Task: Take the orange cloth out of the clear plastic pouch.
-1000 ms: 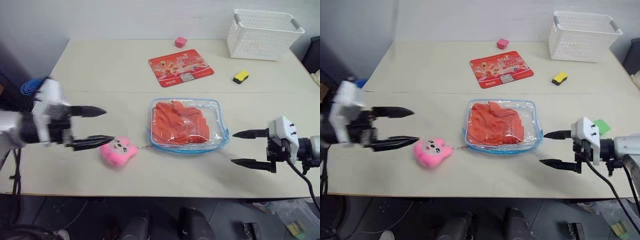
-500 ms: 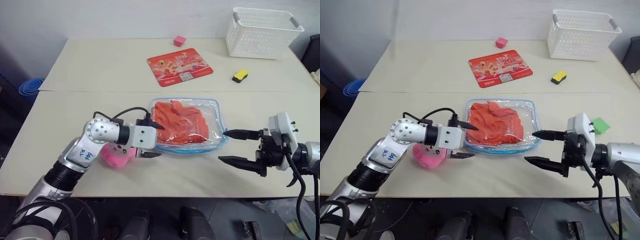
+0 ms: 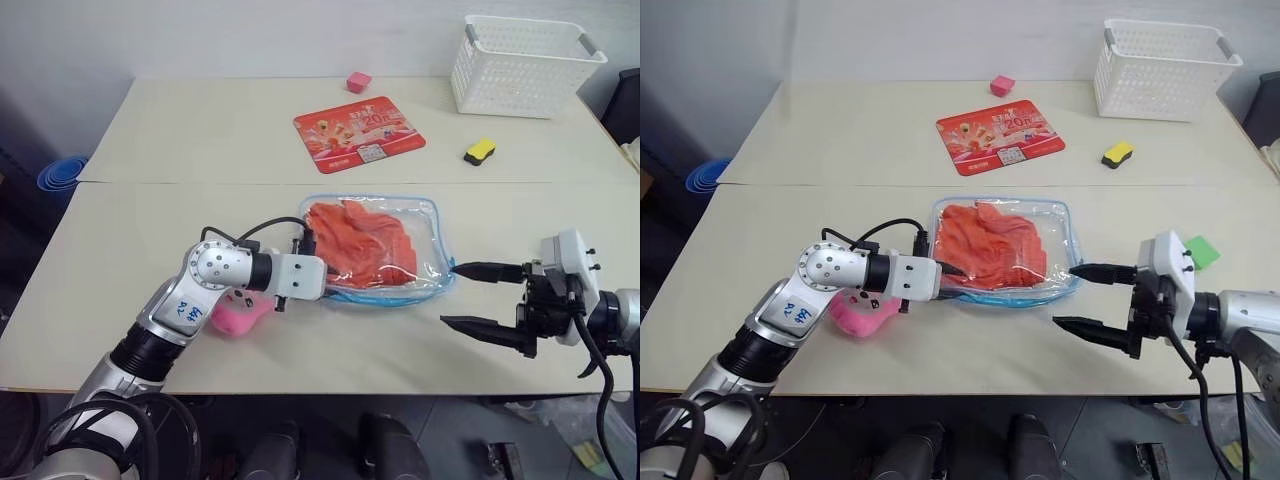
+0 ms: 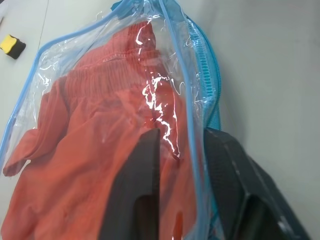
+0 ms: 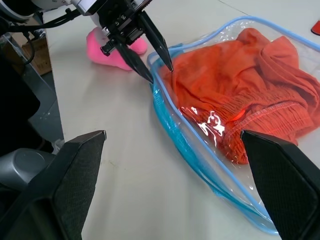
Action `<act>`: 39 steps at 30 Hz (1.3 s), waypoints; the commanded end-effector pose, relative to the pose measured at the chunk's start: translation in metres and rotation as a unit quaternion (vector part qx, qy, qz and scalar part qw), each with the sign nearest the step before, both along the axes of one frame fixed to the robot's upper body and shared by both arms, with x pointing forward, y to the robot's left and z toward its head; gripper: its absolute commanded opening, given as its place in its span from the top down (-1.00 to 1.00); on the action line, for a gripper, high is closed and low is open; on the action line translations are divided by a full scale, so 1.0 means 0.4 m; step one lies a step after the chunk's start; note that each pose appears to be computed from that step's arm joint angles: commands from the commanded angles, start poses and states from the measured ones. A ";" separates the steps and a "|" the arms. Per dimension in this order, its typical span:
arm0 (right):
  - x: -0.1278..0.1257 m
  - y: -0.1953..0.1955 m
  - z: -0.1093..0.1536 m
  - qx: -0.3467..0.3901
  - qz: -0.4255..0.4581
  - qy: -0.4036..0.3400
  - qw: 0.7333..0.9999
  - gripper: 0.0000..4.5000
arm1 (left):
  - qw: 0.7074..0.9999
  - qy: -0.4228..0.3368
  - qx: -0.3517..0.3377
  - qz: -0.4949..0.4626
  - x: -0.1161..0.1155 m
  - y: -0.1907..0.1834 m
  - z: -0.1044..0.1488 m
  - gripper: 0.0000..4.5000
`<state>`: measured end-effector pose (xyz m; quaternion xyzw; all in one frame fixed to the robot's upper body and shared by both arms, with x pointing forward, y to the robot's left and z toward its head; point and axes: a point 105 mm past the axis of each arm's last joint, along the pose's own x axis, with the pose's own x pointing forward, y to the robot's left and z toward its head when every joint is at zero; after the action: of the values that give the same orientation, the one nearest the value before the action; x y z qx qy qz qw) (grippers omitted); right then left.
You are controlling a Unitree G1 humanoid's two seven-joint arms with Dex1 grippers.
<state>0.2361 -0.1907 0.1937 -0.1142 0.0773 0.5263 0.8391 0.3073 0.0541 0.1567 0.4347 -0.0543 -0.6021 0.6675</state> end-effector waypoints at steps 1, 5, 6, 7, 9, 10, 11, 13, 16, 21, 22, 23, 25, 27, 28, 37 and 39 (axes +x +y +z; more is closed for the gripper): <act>-0.002 -0.004 0.014 -0.008 0.003 -0.028 1.000 -1.00 | 0.999 -0.007 -0.032 0.007 -0.002 -0.002 0.032 0.94; 0.011 0.001 0.002 -0.028 -0.005 -0.055 0.998 -0.92 | 0.988 0.056 -0.136 0.052 0.003 -0.012 0.076 0.99; 0.016 0.003 0.001 -0.028 -0.010 -0.062 0.998 -0.83 | 0.983 0.070 -0.158 0.059 0.002 -0.012 0.087 1.00; 0.017 0.008 -0.001 -0.029 -0.008 -0.068 0.997 -0.76 | 0.980 0.081 -0.171 0.063 -0.001 -0.010 0.094 1.00; 0.012 0.022 -0.010 -0.034 0.001 -0.073 0.997 -0.45 | 0.977 0.091 -0.181 0.068 -0.007 -0.007 0.096 1.00; 0.010 0.033 -0.017 -0.041 0.008 -0.082 0.996 -0.30 | 0.976 0.095 -0.183 0.072 -0.009 -0.006 0.095 1.00; 0.013 0.047 -0.023 -0.051 0.012 -0.096 0.994 -0.12 | 0.976 0.097 -0.182 0.072 -0.014 -0.007 0.092 1.00; 0.023 0.066 -0.032 -0.068 0.014 -0.124 0.990 0.17 | 0.976 0.099 -0.179 0.071 -0.021 -0.010 0.086 1.00; 0.064 0.092 -0.045 -0.119 0.002 -0.192 0.974 0.62 | 0.977 0.100 -0.177 0.068 -0.028 -0.016 0.081 1.00; 0.117 0.136 -0.072 -0.177 0.012 -0.269 0.947 0.76 | 0.977 0.098 -0.178 0.062 -0.030 -0.036 0.081 1.00; 0.130 0.142 -0.075 -0.181 0.007 -0.278 0.943 0.68 | 0.978 0.097 -0.177 0.059 -0.032 -0.040 0.082 1.00; 0.138 0.146 -0.078 -0.183 0.004 -0.284 0.941 0.58 | 0.978 0.096 -0.177 0.057 -0.033 -0.043 0.082 1.00; 0.147 0.153 -0.081 -0.186 0.004 -0.295 0.937 0.36 | 0.978 0.096 -0.178 0.056 -0.033 -0.046 0.085 1.00; 0.158 0.162 -0.085 -0.199 0.004 -0.320 0.926 0.04 | 0.977 0.096 -0.183 0.056 -0.033 -0.048 0.090 1.00; 0.164 0.168 -0.087 -0.208 0.003 -0.337 0.918 -0.10 | 0.977 0.096 -0.184 0.056 -0.033 -0.049 0.091 1.00; 0.213 0.185 -0.089 -0.247 -0.031 -0.431 0.867 -0.54 | 0.974 0.099 -0.196 0.054 -0.034 -0.053 0.105 1.00; 0.216 0.189 -0.102 -0.266 -0.020 -0.445 0.855 -0.54 | 0.974 0.099 -0.198 0.053 -0.035 -0.055 0.107 1.00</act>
<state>0.3236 -0.1204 0.1475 -0.5366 -0.1388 0.3668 0.7472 0.3010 0.0373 0.1828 0.2333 -0.0473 -0.5769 0.7813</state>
